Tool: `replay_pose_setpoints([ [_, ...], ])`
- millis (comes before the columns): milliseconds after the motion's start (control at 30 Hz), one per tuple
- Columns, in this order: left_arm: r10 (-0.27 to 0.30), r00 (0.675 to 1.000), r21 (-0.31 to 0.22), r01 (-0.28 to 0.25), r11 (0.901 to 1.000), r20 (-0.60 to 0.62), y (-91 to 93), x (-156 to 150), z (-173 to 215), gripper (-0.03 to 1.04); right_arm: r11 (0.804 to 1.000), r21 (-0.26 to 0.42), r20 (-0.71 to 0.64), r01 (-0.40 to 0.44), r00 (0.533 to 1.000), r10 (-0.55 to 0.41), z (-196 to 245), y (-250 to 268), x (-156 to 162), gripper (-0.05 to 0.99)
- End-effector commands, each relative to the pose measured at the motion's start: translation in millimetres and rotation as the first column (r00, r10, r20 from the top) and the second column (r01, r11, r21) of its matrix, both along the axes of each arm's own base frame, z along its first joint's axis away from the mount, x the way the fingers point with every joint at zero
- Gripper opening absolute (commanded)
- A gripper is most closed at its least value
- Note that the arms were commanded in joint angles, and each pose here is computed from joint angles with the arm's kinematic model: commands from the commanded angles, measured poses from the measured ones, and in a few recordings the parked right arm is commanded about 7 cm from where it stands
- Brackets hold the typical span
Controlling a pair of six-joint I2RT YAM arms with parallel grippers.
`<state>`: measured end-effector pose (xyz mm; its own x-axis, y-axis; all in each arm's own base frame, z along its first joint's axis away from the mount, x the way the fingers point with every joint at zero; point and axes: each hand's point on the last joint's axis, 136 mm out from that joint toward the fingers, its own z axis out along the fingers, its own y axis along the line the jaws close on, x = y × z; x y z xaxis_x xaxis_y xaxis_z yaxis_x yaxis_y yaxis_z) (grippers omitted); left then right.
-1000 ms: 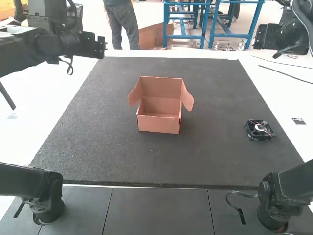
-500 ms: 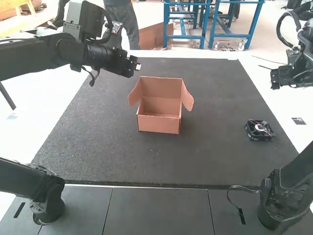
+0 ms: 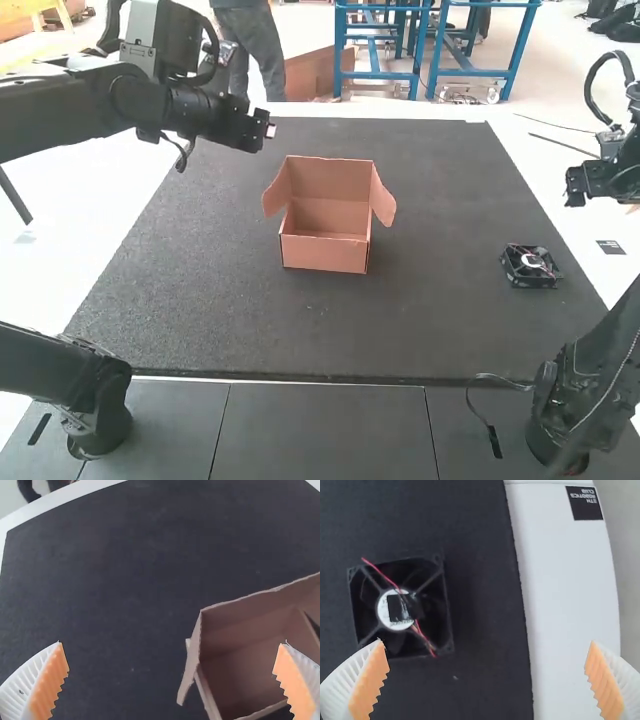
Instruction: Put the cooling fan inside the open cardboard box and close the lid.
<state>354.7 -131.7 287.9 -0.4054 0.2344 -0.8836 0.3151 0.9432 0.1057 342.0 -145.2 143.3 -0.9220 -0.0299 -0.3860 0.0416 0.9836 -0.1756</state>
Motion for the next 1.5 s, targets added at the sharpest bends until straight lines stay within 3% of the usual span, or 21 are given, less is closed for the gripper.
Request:
replay_pose_setpoints([
  [0,0.031,0.999,0.002,-0.031,0.9995,0.024,11.8,4.3,10.9,0.97,0.995,-0.033,-0.071,-0.091,0.994,0.089,-16.5,0.3,-9.5,0.90],
  [200,0.057,0.998,0.009,-0.057,0.9983,0.004,22.2,4.7,6.4,0.97,0.991,-0.050,-0.070,-0.121,0.991,0.117,-33.9,-3.6,-6.8,0.90],
  [333,0.074,0.997,0.010,-0.074,0.9972,0.004,27.4,6.1,6.8,0.97,0.996,-0.045,-0.063,-0.079,0.995,0.076,-46.0,-6.9,-2.9,0.90],
  [467,0.084,0.996,0.013,-0.084,0.9964,0.004,30.0,7.0,6.3,0.97,0.994,-0.094,-0.042,-0.064,0.997,0.060,-51.7,-16.6,3.7,0.90],
  [1200,0.140,0.990,0.020,-0.140,0.9900,0.008,45.4,10.3,6.5,0.97,1.000,-0.025,-0.127,-0.019,0.992,0.016,-92.6,-27.5,28.9,0.90],
  [1467,0.144,0.989,0.019,-0.144,0.9894,0.013,46.5,11.5,7.3,0.97,1.000,0.000,-0.182,-0.018,0.983,0.017,-107.6,-25.3,23.0,0.90],
])
